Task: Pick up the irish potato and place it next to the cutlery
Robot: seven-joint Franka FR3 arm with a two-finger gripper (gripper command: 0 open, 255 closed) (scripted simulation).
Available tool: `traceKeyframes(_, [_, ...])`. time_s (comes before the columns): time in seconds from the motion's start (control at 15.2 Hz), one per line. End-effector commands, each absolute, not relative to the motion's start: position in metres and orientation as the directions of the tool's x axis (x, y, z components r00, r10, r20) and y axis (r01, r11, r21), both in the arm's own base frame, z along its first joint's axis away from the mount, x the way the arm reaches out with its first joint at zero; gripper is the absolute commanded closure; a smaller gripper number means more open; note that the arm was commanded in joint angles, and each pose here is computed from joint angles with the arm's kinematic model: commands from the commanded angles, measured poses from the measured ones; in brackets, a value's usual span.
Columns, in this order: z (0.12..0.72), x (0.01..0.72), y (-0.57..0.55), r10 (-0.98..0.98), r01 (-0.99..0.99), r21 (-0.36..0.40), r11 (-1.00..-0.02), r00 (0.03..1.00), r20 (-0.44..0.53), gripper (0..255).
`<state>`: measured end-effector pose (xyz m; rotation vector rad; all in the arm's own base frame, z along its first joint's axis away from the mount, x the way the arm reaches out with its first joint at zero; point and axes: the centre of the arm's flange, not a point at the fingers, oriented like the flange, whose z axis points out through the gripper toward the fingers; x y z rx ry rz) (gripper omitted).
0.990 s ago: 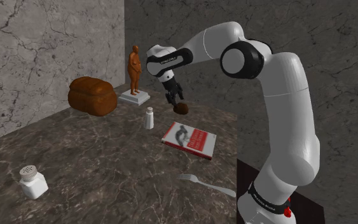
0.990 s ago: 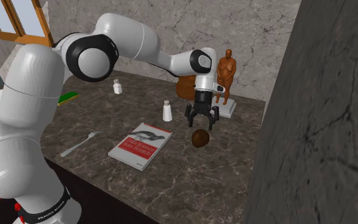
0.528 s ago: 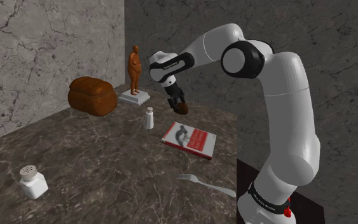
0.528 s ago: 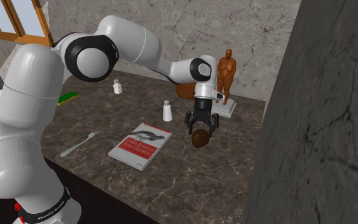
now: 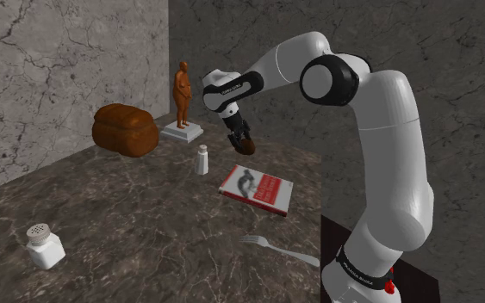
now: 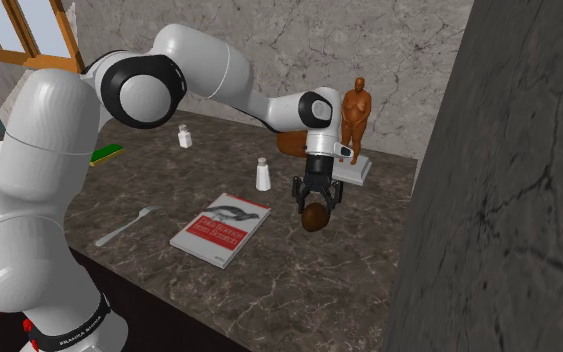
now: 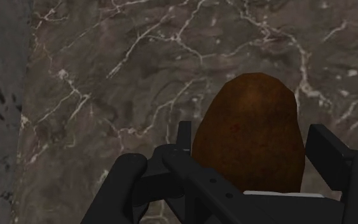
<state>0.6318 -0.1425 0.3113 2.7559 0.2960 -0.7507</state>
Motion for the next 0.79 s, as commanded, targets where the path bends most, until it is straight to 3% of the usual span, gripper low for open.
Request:
traceKeyframes(0.0, [0.311,0.632,-0.143,0.124,0.264,0.203,-0.943,0.844,-0.521,255])
traceKeyframes(0.73, [0.332,0.632,-0.143,0.124,0.264,0.203,-0.943,0.844,-0.521,255])
